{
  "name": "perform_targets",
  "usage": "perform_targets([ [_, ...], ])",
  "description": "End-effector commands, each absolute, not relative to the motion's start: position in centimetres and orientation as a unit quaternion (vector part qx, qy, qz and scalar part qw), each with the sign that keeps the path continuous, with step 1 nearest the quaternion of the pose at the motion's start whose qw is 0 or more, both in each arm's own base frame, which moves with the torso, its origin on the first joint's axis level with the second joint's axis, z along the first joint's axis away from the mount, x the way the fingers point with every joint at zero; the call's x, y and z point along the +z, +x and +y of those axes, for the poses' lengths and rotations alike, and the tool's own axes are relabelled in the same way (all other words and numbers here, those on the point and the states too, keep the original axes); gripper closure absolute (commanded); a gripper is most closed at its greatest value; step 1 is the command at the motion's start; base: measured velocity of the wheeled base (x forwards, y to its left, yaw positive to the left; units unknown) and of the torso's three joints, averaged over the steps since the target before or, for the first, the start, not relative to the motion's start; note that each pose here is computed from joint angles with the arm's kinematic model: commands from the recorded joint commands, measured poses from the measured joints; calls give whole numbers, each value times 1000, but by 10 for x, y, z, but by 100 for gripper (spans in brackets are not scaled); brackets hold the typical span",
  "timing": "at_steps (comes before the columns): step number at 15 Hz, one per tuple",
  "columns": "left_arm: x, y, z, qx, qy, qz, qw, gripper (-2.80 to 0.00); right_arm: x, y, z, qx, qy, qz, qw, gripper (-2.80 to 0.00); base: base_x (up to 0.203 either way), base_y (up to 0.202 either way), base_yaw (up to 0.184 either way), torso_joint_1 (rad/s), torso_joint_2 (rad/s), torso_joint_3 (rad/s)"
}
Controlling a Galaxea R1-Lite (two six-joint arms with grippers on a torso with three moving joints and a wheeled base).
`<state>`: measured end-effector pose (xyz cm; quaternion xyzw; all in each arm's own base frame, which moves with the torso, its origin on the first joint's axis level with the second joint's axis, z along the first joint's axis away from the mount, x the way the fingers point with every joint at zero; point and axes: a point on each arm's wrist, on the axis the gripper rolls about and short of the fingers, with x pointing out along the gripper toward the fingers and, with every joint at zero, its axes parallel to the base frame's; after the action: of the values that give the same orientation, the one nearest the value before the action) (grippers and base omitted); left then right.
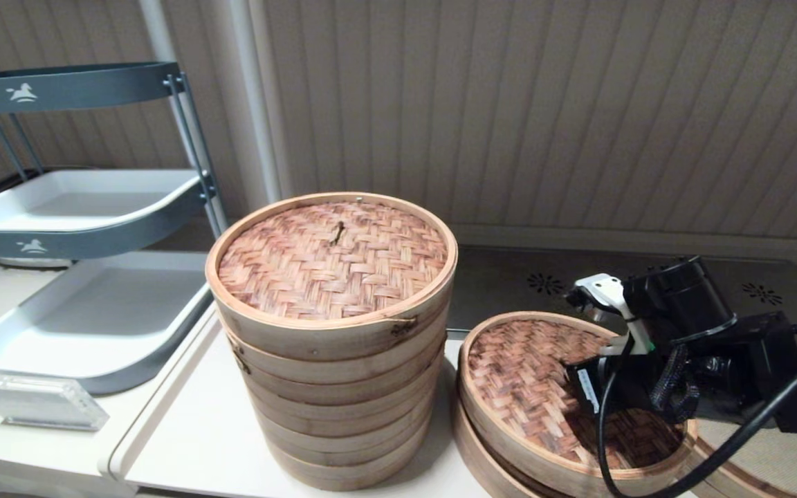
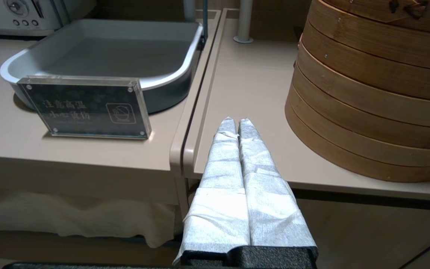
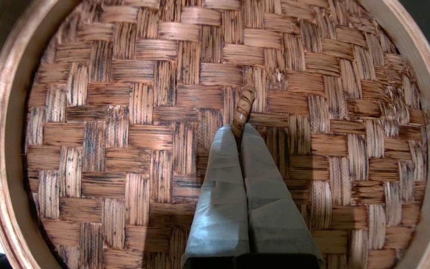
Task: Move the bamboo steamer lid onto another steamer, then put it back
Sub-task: Pick up the steamer
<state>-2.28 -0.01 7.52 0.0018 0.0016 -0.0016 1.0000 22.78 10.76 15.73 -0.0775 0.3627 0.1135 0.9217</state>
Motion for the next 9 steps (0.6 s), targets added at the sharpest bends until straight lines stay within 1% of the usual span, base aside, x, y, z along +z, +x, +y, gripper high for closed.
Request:
perform_targets([
  [1,74,-22,0,-2,2,3,1000,0,164,224,106,113,-75,351,926,0,0,0,0,0,0,0],
  [9,75,-22,0,-2,2,3,1000,0,169,219,103,99,-69,339,933,0,0,0,0,0,0,0],
])
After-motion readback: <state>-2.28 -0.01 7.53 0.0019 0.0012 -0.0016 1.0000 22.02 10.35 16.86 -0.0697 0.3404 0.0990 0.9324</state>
